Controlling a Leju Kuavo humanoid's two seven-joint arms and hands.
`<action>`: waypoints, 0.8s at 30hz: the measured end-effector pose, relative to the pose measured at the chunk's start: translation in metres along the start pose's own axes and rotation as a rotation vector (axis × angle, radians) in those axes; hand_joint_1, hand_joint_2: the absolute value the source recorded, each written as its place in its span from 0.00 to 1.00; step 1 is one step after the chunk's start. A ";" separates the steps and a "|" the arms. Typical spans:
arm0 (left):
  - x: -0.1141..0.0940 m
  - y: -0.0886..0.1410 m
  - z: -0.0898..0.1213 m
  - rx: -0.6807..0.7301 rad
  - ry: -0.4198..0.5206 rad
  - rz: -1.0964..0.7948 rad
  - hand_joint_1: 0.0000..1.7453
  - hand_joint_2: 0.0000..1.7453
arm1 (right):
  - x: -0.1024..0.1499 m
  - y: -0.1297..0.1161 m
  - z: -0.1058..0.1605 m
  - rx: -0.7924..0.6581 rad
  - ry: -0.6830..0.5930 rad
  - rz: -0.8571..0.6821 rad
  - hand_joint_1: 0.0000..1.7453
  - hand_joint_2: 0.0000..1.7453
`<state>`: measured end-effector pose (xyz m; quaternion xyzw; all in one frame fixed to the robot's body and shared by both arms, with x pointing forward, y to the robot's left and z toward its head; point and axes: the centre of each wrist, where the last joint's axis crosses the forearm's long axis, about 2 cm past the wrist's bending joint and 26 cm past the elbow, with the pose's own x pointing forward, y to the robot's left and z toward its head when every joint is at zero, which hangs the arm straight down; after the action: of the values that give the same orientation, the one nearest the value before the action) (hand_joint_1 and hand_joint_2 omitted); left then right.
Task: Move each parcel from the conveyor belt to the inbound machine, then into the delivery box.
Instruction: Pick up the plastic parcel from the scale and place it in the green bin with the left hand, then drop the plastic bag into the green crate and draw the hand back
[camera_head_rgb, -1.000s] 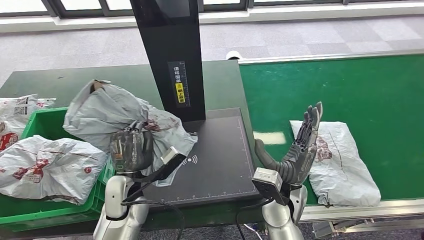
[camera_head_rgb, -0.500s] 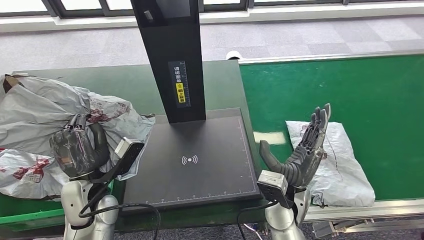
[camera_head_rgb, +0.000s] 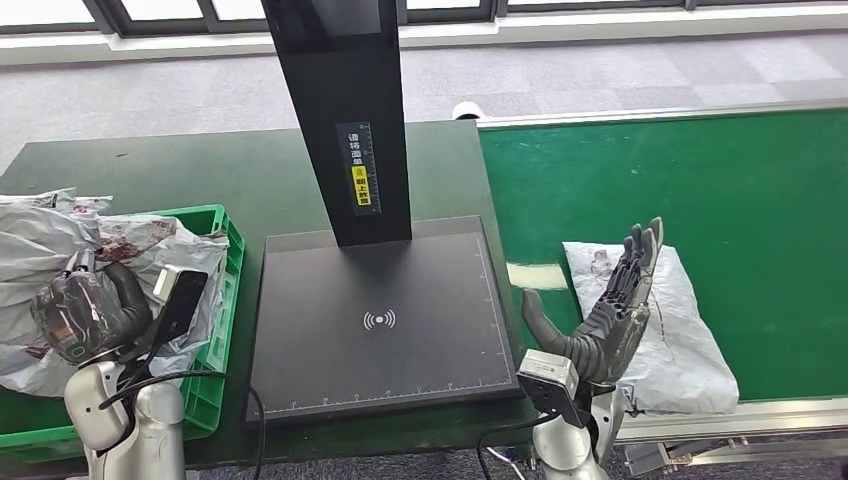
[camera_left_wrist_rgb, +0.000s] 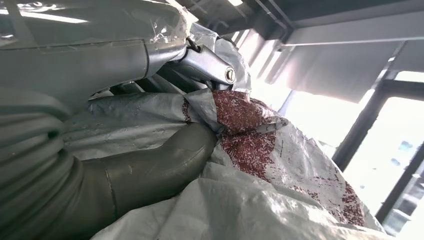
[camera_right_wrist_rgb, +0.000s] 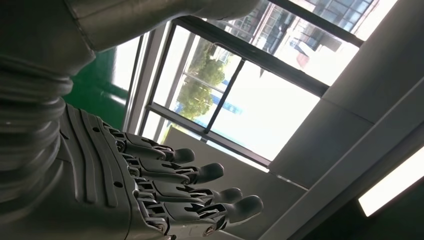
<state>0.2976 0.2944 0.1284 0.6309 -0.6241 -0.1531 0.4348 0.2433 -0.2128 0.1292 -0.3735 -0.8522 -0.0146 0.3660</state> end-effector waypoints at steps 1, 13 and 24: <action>-0.005 -0.002 0.001 -0.008 0.017 -0.007 1.00 1.00 | 0.000 0.000 0.000 0.001 0.001 0.000 0.00 1.00; -0.034 -0.011 0.012 -0.063 0.118 -0.041 1.00 1.00 | 0.000 0.000 0.001 0.002 0.002 0.001 0.00 1.00; -0.043 -0.011 0.015 -0.059 0.149 -0.037 0.00 1.00 | 0.000 0.000 0.001 0.004 0.001 0.002 0.00 1.00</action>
<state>0.2867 0.3272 0.0966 0.6390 -0.5734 -0.1320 0.4955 0.2426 -0.2126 0.1283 -0.3735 -0.8517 -0.0130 0.3674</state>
